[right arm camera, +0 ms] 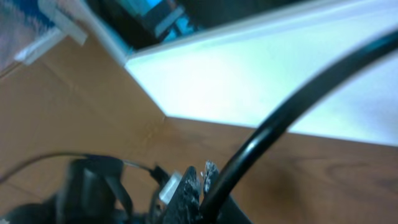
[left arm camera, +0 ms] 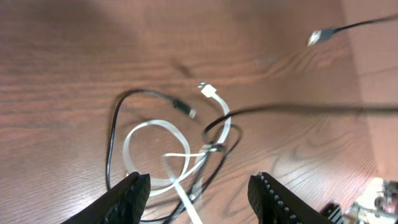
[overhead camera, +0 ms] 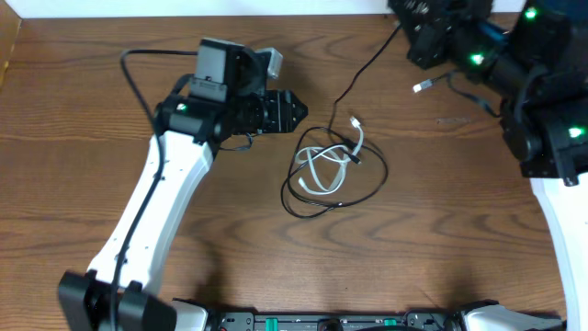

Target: Untangle cables

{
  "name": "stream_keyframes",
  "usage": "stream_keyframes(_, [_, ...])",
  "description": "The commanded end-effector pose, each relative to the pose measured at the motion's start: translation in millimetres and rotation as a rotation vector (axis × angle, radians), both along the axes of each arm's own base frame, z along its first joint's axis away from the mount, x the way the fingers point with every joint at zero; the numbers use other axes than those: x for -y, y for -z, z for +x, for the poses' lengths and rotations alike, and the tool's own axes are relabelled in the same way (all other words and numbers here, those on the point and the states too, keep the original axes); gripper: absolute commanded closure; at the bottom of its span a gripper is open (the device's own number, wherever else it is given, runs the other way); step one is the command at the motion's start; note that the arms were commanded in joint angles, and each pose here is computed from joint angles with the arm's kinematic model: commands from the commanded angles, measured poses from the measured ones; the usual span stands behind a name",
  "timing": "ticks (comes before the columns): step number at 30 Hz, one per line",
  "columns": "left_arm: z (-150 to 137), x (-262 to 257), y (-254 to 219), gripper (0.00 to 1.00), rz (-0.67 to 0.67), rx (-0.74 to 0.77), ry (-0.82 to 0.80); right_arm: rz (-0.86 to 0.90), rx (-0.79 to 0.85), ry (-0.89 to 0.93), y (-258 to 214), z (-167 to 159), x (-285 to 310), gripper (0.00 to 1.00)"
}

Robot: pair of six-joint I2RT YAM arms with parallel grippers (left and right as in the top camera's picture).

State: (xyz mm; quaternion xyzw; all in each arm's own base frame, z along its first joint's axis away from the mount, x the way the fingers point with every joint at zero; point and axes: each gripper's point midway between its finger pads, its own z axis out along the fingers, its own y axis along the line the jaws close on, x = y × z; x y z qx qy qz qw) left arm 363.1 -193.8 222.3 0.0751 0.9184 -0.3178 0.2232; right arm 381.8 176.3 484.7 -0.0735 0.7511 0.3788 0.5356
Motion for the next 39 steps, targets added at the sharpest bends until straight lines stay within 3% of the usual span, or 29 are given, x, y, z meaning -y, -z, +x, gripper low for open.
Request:
stream_keyframes(1, [-7.7, 22.6, 39.9, 0.44, 0.062, -0.048, 0.114, 0.023, 0.040, 0.047, -21.2, -0.9, 10.8, 0.99])
stream_keyframes(8, [-26.5, 62.4, 96.5, 0.44, 0.152, -0.068, 0.358, 0.002, -0.021, 0.052, -5.9, -1.9, 13.0, 0.99])
stream_keyframes(15, [-30.8, 59.8, 142.8, 0.45, 0.209, -0.169, 0.389, 0.008, 0.002, 0.097, -11.9, 4.8, 30.4, 0.99])
stream_keyframes(19, [-32.1, 59.0, 156.9, 0.47, 0.219, -0.204, 0.391, -0.016, 0.030, 0.265, -14.9, 22.9, 82.8, 0.99])
stream_keyframes(23, [-28.8, 59.8, 150.3, 0.47, 0.214, -0.177, 0.387, -0.080, -0.014, 0.514, 6.1, 47.5, 173.1, 0.99])
stream_keyframes(32, [-28.7, 59.7, 150.3, 0.47, 0.213, -0.180, 0.384, -0.160, 0.022, 0.772, 44.8, 107.4, 317.7, 0.99])
stream_keyframes(36, [-28.7, 59.7, 150.3, 0.47, 0.213, -0.180, 0.383, -0.193, 0.032, 0.894, 83.3, 147.7, 370.9, 0.99])
stream_keyframes(39, [-28.7, 59.7, 150.3, 0.46, 0.213, -0.181, 0.383, -0.273, 0.000, 0.964, 138.8, 181.1, 404.8, 0.99])
